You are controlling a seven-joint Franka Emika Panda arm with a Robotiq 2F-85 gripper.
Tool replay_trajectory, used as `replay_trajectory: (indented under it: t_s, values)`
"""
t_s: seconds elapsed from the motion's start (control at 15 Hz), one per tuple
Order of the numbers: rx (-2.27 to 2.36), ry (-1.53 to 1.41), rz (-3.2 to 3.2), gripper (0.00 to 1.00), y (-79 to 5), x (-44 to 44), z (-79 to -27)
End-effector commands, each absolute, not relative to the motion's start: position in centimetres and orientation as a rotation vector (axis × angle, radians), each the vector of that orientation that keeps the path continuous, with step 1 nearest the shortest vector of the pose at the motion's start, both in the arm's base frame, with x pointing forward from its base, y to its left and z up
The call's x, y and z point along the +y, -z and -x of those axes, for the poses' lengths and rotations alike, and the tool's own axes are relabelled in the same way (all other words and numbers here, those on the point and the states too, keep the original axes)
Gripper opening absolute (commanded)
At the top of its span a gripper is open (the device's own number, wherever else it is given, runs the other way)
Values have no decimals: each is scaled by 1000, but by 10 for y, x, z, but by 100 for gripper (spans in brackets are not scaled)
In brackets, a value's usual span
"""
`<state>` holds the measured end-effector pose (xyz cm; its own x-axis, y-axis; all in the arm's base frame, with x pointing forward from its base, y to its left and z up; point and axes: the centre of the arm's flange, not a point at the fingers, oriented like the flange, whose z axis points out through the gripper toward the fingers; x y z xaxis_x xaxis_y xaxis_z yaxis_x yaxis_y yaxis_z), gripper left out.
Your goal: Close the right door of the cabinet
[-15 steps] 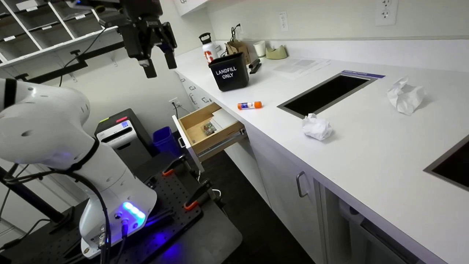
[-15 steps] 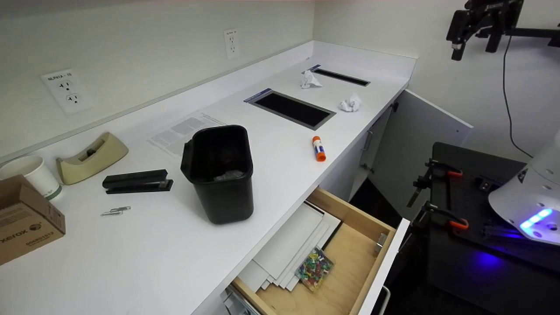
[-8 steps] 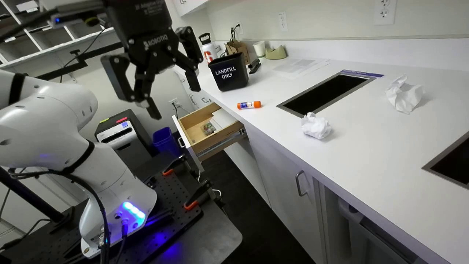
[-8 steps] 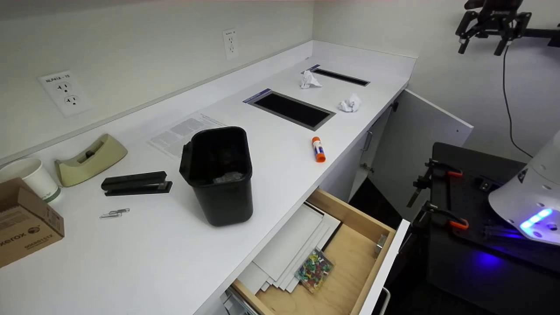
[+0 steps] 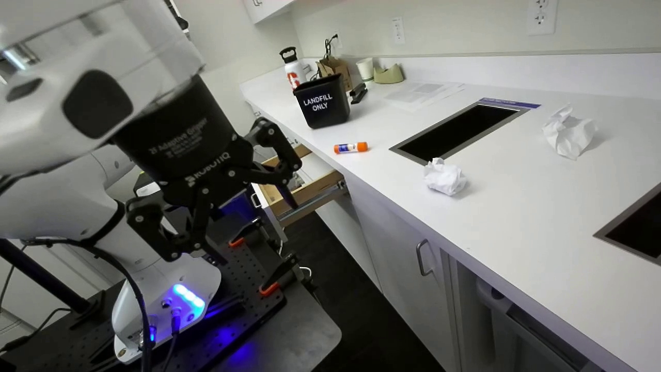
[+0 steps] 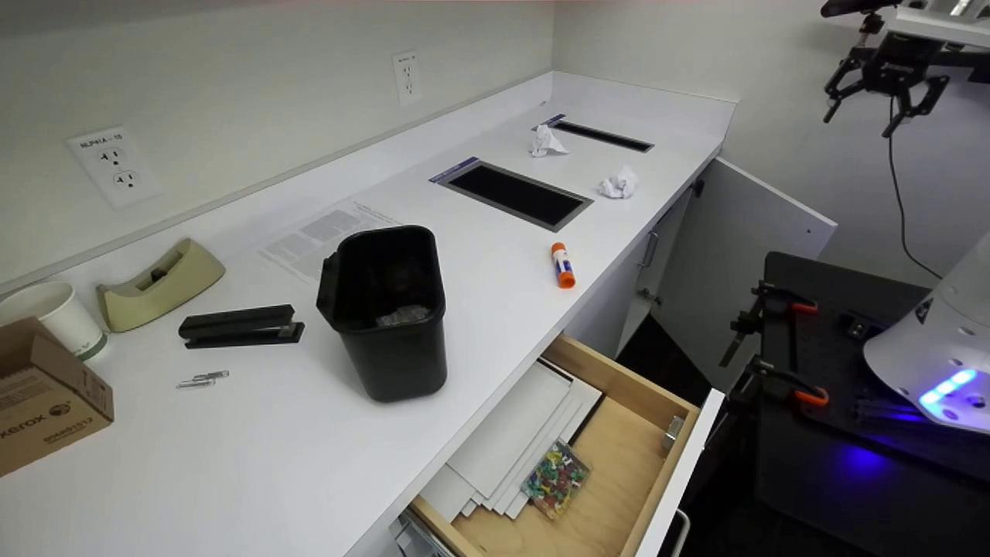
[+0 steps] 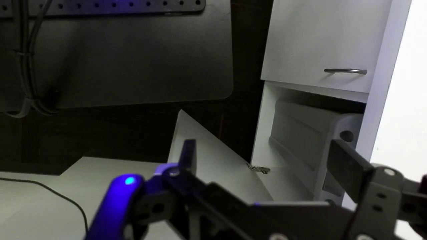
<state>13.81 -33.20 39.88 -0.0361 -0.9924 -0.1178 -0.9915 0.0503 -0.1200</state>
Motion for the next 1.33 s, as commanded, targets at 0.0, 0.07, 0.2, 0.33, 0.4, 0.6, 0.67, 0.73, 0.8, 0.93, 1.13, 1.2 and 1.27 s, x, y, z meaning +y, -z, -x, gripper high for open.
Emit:
replay_trajectory:
  t_s: [0.0,0.07,0.2,0.33,0.4,0.6,0.67,0.73,0.8,0.93,1.13,1.2,1.27]
  values:
    - [2145,9,2061,100,-400,-331,-140]
    - [2142,10,2067,100,-400,-331,-142]
    - [2139,11,2075,100,-401,-330,-144]
    - [2177,-16,2031,100,-400,-341,-142]
    - [2217,-6,1975,100,-397,-356,-136]
    - [2303,-37,1782,100,-382,-397,-109]
    - [2331,-32,1706,100,-376,-410,-98]
    - [2363,-25,1622,100,-368,-424,-86]
    - [2382,-25,1551,100,-362,-435,-75]
    - [2430,30,1401,100,-346,-457,-54]
    - [2470,93,1219,74,-320,-485,-34]
    - [2486,110,1164,74,-313,-492,-29]
    - [2508,123,1112,68,-306,-498,-24]
